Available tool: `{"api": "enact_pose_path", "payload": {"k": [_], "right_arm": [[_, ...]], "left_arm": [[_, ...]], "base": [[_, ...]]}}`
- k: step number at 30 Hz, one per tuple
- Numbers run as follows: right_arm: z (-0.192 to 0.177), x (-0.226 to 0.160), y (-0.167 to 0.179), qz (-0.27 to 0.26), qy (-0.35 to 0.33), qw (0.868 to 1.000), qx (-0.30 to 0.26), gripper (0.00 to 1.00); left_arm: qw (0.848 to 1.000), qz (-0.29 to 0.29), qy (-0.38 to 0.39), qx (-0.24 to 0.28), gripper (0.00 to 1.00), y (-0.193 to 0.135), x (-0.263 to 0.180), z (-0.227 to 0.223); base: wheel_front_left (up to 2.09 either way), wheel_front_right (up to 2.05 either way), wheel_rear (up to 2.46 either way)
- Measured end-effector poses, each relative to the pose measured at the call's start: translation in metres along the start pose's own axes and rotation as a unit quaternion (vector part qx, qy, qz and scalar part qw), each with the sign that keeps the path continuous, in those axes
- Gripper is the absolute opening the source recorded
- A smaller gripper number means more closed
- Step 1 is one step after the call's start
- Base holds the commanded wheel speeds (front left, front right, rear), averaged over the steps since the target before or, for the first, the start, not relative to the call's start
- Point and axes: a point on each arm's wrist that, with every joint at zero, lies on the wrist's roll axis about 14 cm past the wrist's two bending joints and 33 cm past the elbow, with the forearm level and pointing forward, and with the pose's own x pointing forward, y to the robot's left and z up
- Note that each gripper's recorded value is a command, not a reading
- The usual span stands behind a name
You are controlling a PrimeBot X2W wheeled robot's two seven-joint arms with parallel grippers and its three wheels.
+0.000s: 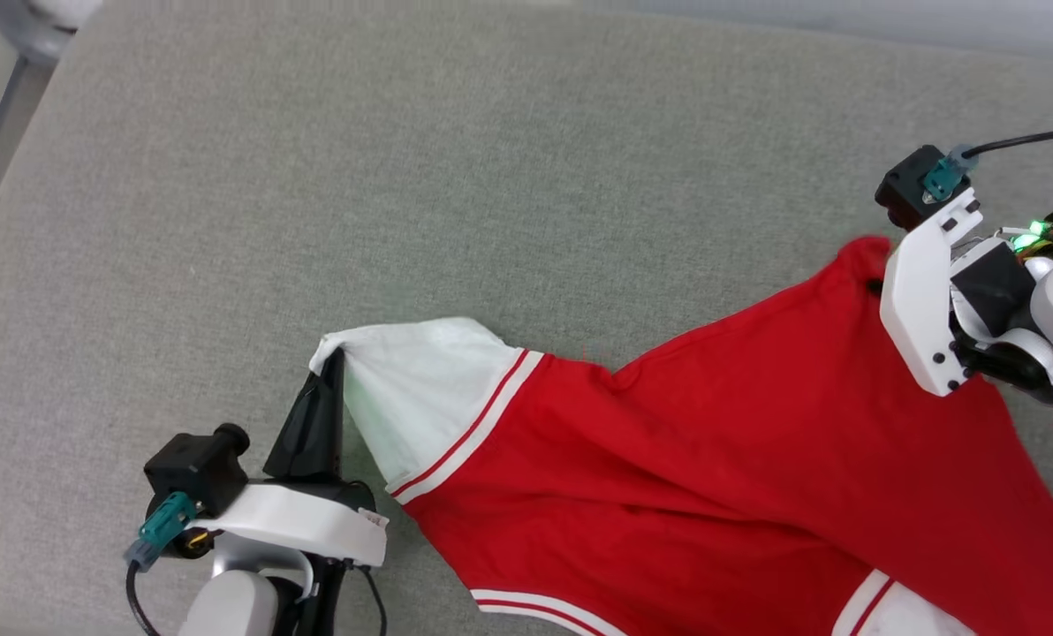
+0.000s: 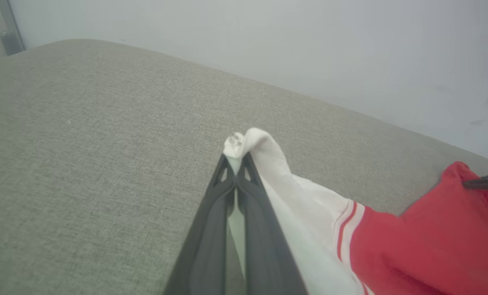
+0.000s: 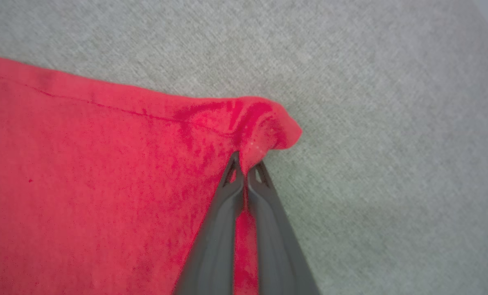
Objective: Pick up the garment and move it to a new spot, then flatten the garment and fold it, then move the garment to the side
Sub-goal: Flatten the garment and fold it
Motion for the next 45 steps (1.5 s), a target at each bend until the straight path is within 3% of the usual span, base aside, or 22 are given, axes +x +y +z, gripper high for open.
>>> {"api": "enact_pose_path", "payload": {"k": [9,15,28,38,45], "right_arm": [[0.033,-0.06,-0.012,-0.035,-0.145,0.989,0.021,0.0],[0.058,-0.115,-0.027,-0.07,-0.246,0.966,0.037,0.0],[0.098,-0.216,-0.065,-0.141,-0.401,0.903,0.059,0.0],[0.137,-0.26,-0.089,-0.173,-0.474,0.861,0.062,0.0],[0.171,-0.264,-0.111,-0.181,-0.506,0.84,0.071,0.0]], "left_arm": [[0.998,-0.036,-0.046,0.026,0.0,-0.014,-0.006,0.045],[0.99,-0.079,-0.105,0.054,0.0,-0.034,-0.003,0.097],[0.943,-0.178,-0.253,0.122,0.0,-0.099,0.016,0.231],[0.906,-0.223,-0.328,0.149,0.0,-0.143,0.041,0.302],[0.891,-0.233,-0.359,0.15,0.0,-0.162,0.082,0.339]], "base": [[0.0,0.0,0.0],[0.0,0.0,0.0],[0.0,0.0,0.0],[0.0,0.0,0.0],[0.0,0.0,0.0]]}}
